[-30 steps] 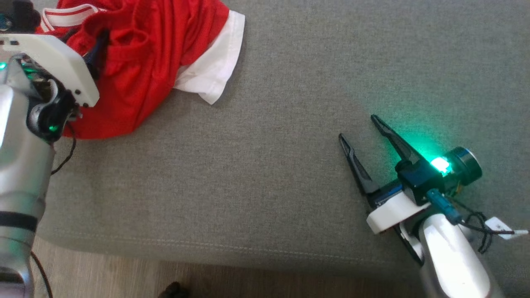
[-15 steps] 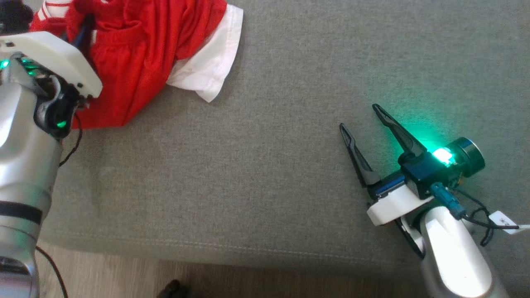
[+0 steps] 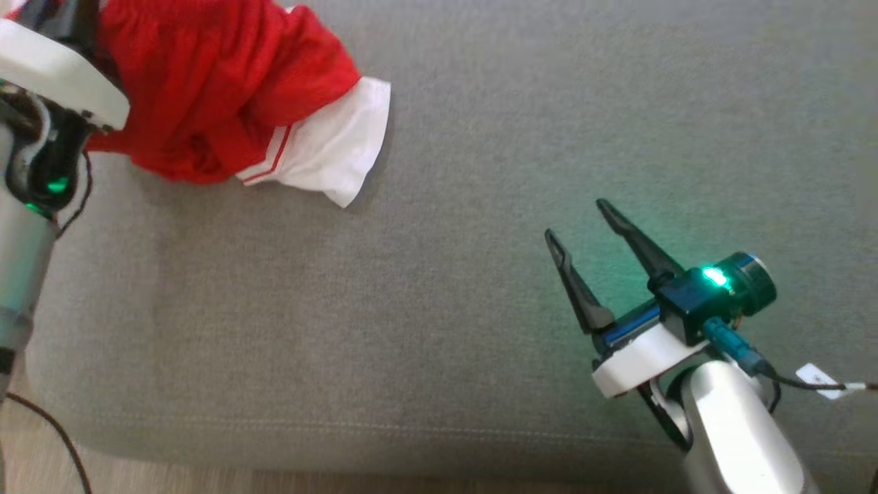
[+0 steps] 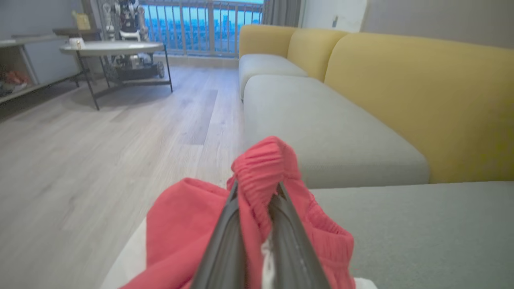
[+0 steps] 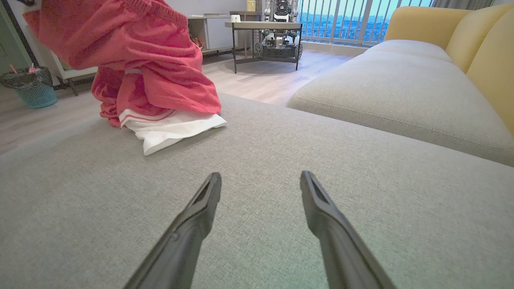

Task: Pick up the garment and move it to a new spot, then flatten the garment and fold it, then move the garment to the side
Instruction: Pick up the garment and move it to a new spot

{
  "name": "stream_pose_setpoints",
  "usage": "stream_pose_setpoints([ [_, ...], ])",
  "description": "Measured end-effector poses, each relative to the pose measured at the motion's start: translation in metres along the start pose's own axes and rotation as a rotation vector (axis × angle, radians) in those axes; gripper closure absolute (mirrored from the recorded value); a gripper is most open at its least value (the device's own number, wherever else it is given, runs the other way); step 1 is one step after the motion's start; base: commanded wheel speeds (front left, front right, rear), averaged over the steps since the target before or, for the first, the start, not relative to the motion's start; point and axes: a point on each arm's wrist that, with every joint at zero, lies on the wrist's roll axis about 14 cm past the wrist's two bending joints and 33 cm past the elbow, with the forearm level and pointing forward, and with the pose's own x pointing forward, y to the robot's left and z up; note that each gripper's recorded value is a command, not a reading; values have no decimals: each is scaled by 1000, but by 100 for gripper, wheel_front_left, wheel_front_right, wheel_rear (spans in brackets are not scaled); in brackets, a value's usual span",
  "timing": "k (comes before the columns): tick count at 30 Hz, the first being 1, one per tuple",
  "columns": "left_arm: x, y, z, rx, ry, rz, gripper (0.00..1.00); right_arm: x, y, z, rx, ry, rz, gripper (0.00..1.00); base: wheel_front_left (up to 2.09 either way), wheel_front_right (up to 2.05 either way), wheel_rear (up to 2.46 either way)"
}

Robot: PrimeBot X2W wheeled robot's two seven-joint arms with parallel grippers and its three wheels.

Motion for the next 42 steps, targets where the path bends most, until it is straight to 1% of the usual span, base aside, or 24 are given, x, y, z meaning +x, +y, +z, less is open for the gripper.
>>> stream_pose_setpoints([
  [3, 0, -17, 39, 25, -103, -48, 100, -10, 0, 12, 7, -20, -11, 0, 0, 0, 0],
  [5, 2, -35, 62, 33, -165, -94, 100, -17, -4, 19, 10, -34, -29, 0, 0, 0, 0],
  [8, 8, -69, 94, 55, -255, -176, 100, -27, -15, 30, 12, -58, -71, 0, 0, 0, 0],
  [11, 13, -108, 120, 55, -318, -269, 100, -39, -30, 42, 17, -88, -125, 0, 0, 0, 0],
  [16, 20, -171, 145, 44, -377, -422, 100, -62, -57, 58, 20, -127, -221, 0, 0, 0, 0],
  [17, 20, -171, 145, 44, -377, -422, 100, -62, -57, 58, 20, -127, -221, 0, 0, 0, 0],
  [21, 24, -228, 160, 23, -423, -563, 100, -82, -83, 72, 16, -164, -311, 0, 0, 0, 0],
  [25, 25, -283, 165, -4, -457, -691, 100, -105, -106, 78, 12, -176, -401, 0, 0, 0, 0],
  [26, 23, -311, 168, -23, -475, -759, 100, -116, -116, 80, 12, -178, -441, 0, 0, 0, 0],
  [30, 18, -356, 179, -69, -540, -868, 100, -131, -129, 75, 20, -161, -499, 0, 0, 0, 0],
  [32, 17, -369, 182, -100, -575, -900, 100, -134, -132, 72, 23, -153, -513, 0, 0, 0, 0],
  [35, 22, -380, 180, -135, -607, -929, 100, -135, -138, 68, 29, -140, -530, 0, 0, 0, 0],
  [39, 37, -385, 151, -138, -540, -944, 100, -134, -144, 66, 27, -135, -543, 0, 0, 0, 0],
  [42, 47, -378, 112, -163, -436, -922, 100, -134, -146, 63, 28, -127, -549, 0, 0, 0, 0],
])
